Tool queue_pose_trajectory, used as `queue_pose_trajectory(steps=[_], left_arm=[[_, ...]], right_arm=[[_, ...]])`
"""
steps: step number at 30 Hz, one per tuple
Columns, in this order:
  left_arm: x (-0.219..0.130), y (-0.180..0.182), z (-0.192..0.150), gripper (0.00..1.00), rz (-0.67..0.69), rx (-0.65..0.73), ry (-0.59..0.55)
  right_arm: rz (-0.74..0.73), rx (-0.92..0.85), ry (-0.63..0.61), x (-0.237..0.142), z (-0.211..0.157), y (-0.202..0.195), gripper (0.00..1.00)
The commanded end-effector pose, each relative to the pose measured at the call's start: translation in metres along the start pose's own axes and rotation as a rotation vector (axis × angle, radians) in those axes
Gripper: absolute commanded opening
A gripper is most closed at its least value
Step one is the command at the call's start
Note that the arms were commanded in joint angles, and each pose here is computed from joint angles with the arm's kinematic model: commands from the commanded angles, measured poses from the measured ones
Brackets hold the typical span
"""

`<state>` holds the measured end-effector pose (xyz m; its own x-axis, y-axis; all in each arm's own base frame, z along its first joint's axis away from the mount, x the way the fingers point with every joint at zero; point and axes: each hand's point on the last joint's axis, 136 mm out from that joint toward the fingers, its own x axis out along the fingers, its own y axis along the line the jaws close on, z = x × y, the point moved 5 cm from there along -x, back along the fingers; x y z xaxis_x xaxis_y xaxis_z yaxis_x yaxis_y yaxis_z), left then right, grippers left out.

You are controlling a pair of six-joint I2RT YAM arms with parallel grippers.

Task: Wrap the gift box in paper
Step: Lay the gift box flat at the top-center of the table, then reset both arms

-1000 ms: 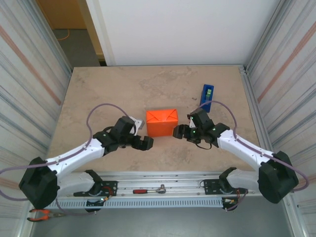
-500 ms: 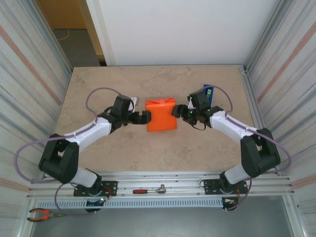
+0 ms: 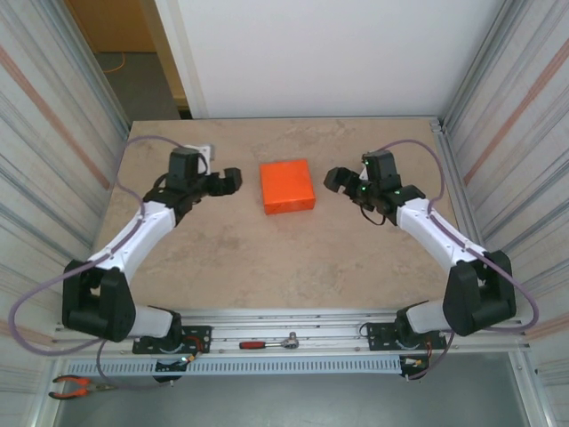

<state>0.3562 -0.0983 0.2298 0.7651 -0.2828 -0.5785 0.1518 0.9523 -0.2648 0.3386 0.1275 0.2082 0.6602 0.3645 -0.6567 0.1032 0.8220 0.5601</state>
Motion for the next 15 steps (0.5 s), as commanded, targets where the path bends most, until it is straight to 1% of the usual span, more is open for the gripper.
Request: queue_pose_trajectory(steps=[1, 2, 5, 8, 11, 15], left_arm=[[-0.026, 0.033, 0.014, 0.99, 0.147, 0.065, -0.118], [-0.034, 0.042, 0.019, 0.99, 0.182, 0.087, -0.172], [-0.056, 0.061, 0.028, 0.99, 0.256, 0.128, -0.313], [-0.069, 0.077, 0.025, 0.99, 0.352, 0.138, -0.404], [-0.062, 0.085, 0.006, 0.99, 0.376, 0.184, -0.388], [-0.042, 0.095, -0.028, 0.99, 0.382, 0.196, -0.329]], right_arm=[[-0.165, -0.001, -0.134, -0.014, 0.018, -0.035, 0.98], [-0.205, -0.006, -0.179, -0.017, 0.023, -0.043, 0.98], [-0.3, -0.098, -0.307, -0.031, 0.039, -0.053, 0.98], [-0.375, -0.172, -0.407, -0.044, 0.05, -0.061, 0.98], [-0.44, -0.232, -0.463, -0.049, 0.056, -0.073, 0.98], [-0.553, -0.256, -0.455, -0.043, 0.053, -0.104, 0.98]])
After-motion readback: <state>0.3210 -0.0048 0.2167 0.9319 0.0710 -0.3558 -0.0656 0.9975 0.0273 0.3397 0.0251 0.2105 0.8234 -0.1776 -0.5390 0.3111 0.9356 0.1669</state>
